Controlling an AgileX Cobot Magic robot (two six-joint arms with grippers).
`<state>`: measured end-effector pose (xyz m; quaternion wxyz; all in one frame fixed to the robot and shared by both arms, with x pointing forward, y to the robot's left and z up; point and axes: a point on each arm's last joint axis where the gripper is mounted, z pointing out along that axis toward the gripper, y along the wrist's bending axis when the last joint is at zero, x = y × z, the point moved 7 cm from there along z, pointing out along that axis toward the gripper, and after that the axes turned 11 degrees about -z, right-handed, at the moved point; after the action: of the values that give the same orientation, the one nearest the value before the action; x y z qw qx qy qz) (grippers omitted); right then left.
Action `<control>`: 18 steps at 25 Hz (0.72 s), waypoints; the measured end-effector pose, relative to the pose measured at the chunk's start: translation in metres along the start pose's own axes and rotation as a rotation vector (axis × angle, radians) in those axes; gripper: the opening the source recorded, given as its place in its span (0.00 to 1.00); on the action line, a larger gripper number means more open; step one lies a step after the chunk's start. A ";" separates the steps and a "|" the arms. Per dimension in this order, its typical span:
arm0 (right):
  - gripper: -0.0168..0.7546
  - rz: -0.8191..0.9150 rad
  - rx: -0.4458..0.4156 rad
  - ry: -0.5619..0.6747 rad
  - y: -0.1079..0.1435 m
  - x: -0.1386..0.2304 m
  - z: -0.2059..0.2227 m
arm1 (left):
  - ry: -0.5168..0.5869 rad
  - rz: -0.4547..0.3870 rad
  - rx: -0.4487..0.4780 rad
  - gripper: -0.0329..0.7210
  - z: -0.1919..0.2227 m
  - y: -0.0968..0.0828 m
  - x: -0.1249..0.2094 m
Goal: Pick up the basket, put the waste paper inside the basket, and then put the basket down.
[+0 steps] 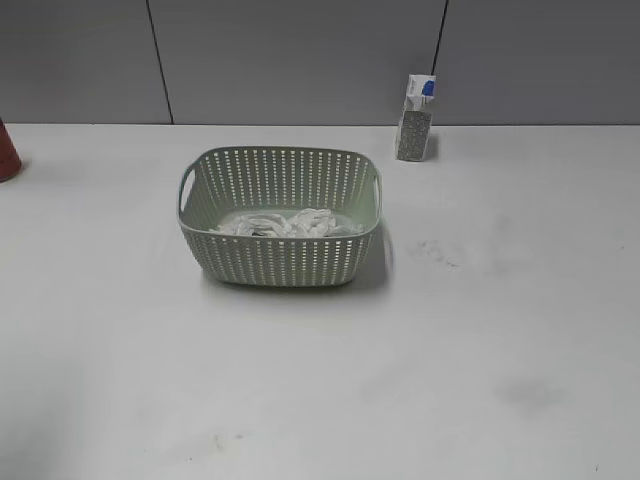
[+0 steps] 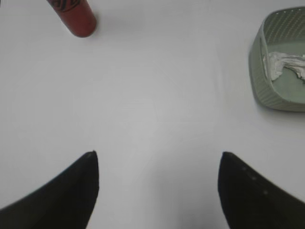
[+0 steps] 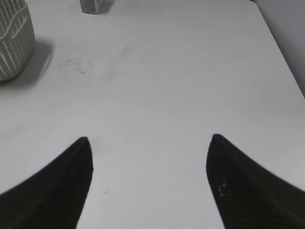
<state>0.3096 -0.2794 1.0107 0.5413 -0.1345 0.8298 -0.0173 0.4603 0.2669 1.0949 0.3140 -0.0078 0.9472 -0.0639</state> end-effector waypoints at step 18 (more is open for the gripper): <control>0.79 -0.002 -0.027 -0.005 0.003 0.000 0.000 | -0.437 -0.003 0.123 0.81 -0.053 0.014 0.155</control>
<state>0.3090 -0.2766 1.0108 0.5416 -0.1428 0.8284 -0.0062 0.3051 0.2788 1.0432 0.5113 -0.0038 0.8511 -0.1189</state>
